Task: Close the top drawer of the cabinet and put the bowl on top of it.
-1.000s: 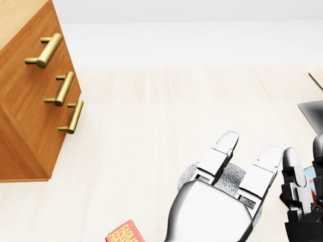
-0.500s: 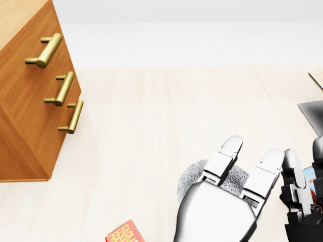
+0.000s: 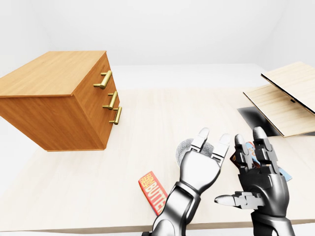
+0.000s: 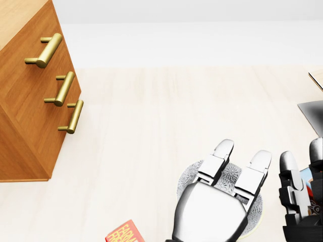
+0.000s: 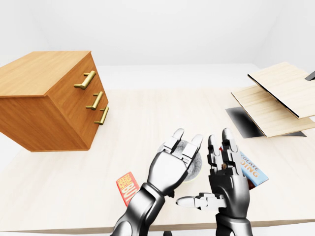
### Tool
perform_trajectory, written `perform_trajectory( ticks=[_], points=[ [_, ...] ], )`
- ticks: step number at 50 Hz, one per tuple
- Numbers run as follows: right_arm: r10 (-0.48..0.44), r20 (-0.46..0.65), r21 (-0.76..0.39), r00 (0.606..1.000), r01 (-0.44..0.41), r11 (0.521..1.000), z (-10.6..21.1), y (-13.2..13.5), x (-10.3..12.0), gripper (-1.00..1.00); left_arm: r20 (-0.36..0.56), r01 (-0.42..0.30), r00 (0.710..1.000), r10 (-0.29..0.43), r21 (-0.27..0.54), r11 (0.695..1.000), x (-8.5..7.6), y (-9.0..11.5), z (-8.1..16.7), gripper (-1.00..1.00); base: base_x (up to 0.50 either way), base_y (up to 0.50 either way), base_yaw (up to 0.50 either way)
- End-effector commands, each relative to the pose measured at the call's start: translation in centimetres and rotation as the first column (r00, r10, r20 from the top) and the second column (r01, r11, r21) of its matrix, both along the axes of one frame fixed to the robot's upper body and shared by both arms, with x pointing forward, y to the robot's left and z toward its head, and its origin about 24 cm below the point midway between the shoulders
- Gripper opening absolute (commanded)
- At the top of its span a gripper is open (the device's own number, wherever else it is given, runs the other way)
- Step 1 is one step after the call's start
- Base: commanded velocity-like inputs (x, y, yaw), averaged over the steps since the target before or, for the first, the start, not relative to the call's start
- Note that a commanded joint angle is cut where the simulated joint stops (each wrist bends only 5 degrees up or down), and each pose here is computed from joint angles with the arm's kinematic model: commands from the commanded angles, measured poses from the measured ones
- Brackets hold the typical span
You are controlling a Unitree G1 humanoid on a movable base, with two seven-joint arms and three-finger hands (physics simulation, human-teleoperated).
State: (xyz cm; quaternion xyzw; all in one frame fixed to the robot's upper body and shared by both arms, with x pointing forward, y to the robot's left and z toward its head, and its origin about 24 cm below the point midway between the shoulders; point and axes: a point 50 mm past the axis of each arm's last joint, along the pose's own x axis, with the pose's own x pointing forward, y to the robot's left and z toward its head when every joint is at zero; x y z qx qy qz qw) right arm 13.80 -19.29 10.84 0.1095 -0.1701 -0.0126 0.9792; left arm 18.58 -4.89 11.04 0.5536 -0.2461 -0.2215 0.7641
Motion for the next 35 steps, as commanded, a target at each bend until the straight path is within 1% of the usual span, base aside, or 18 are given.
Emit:
perform_trajectory(
  ticks=[1, 5, 11, 15, 19, 20, 28, 35],
  points=[
    [0.006, -0.006, 0.000, 1.000, -0.006, 1.000, -0.1, 0.2, 0.0, 1.00, -0.022, -0.008, 1.000, 0.008, 0.021, 1.000, 0.1, 0.1, -1.1, 1.00, 0.00, 0.00, 0.00],
    [0.009, -0.014, 0.001, 1.000, -0.009, 1.000, -0.2, 0.2, 0.0, 1.00, -0.027, -0.006, 1.000, 0.007, 0.037, 0.999, 0.1, 0.1, -1.3, 1.00, 0.00, 0.00, 0.00],
    [0.008, -0.016, 0.001, 1.000, -0.008, 1.000, -0.3, 0.2, 0.1, 1.00, -0.029, -0.008, 1.000, 0.009, 0.039, 0.999, 0.1, 0.1, -1.4, 1.00, 0.00, 0.00, 0.00],
    [0.011, -0.023, 0.003, 1.000, -0.011, 1.000, -0.4, 0.3, 0.0, 1.00, -0.052, -0.010, 0.999, 0.013, 0.052, 0.999, 0.3, 0.0, -2.2, 1.00, 0.00, 0.00, 0.00],
    [0.011, -0.024, 0.003, 1.000, -0.011, 1.000, -0.4, 0.3, 0.0, 1.00, -0.053, -0.011, 0.998, 0.014, 0.052, 0.999, 0.4, 0.0, -2.2, 1.00, 0.00, 0.00, 0.00],
    [0.012, -0.023, 0.004, 1.000, -0.012, 1.000, -0.4, 0.2, 0.0, 1.00, -0.062, -0.008, 0.998, 0.012, 0.059, 0.998, 0.4, -0.2, -2.8, 1.00, 0.00, 0.00, 0.00],
    [0.013, -0.024, 0.007, 1.000, -0.013, 1.000, -0.5, 0.2, -0.1, 1.00, -0.068, -0.007, 0.998, 0.011, 0.065, 0.998, 0.4, -0.3, -3.1, 1.00, 0.00, 0.00, 0.00],
    [0.015, -0.028, 0.009, 0.999, -0.014, 1.000, -0.5, 0.2, -0.1, 1.00, -0.082, -0.001, 0.997, 0.008, 0.086, 0.996, 0.2, -0.4, -3.6, 1.00, 0.00, 0.00, 0.00]
  ],
)
